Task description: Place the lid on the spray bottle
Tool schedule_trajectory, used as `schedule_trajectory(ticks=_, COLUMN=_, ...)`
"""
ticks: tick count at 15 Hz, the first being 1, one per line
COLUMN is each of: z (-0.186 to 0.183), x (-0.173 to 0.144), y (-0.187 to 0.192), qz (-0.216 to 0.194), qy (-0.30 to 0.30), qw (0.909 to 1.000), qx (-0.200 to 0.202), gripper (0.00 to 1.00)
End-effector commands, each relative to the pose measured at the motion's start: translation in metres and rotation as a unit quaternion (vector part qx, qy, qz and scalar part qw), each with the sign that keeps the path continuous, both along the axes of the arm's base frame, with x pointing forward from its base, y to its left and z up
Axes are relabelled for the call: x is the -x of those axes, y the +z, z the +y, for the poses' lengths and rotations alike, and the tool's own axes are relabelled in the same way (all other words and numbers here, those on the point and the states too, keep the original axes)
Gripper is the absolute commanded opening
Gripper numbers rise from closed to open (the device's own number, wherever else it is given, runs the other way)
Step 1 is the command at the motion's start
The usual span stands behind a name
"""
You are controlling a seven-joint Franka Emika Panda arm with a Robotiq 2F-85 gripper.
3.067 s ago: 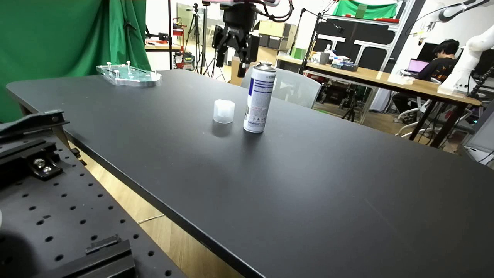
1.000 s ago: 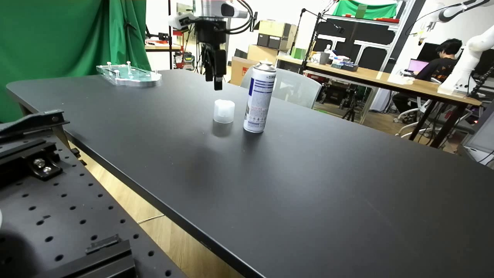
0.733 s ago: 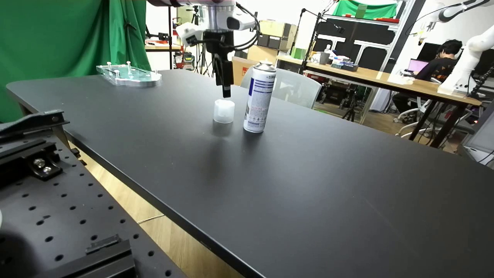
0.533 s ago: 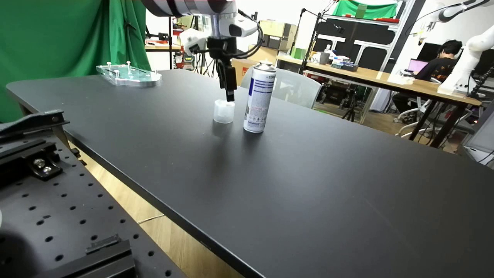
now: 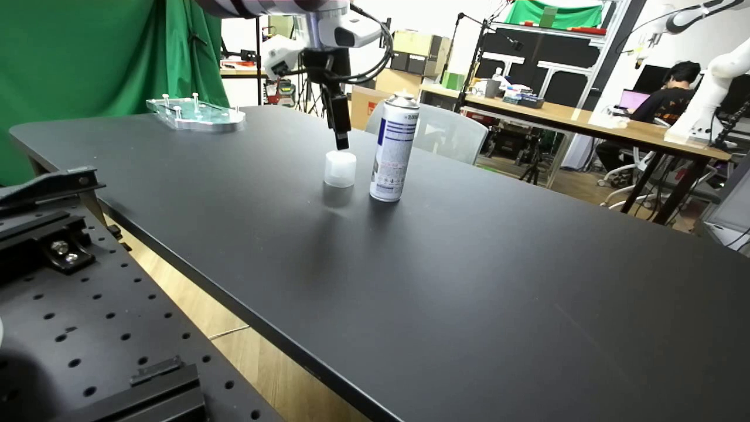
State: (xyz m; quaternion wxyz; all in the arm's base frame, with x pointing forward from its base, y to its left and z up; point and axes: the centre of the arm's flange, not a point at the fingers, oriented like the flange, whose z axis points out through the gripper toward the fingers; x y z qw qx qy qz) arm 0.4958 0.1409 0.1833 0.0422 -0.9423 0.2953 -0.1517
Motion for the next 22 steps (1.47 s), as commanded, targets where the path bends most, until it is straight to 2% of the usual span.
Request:
schedule_trajectory(ticks=1, z=-0.012, x=0.022, y=0.011, qz=0.037, qy=0.009, qw=0.9984, qx=-0.041, gripper=1.00)
schedule_trajectory(ticks=2, z=-0.013, x=0.025, y=0.011, qz=0.044, qy=0.015, qw=0.9978, qx=-0.047, gripper=1.00)
schedule_trajectory(ticks=3, z=0.004, x=0.017, y=0.001, qz=0.026, qy=0.010, qw=0.9993, qx=-0.025, gripper=1.00)
schedule_trajectory(ticks=12, z=0.000, x=0.023, y=0.007, qz=0.034, qy=0.018, qw=0.9986, qx=-0.037, gripper=1.00)
schedule_trajectory(ticks=22, z=-0.018, x=0.003, y=-0.002, qz=0.048, qy=-0.067, qw=0.9951, qx=-0.055, gripper=1.00)
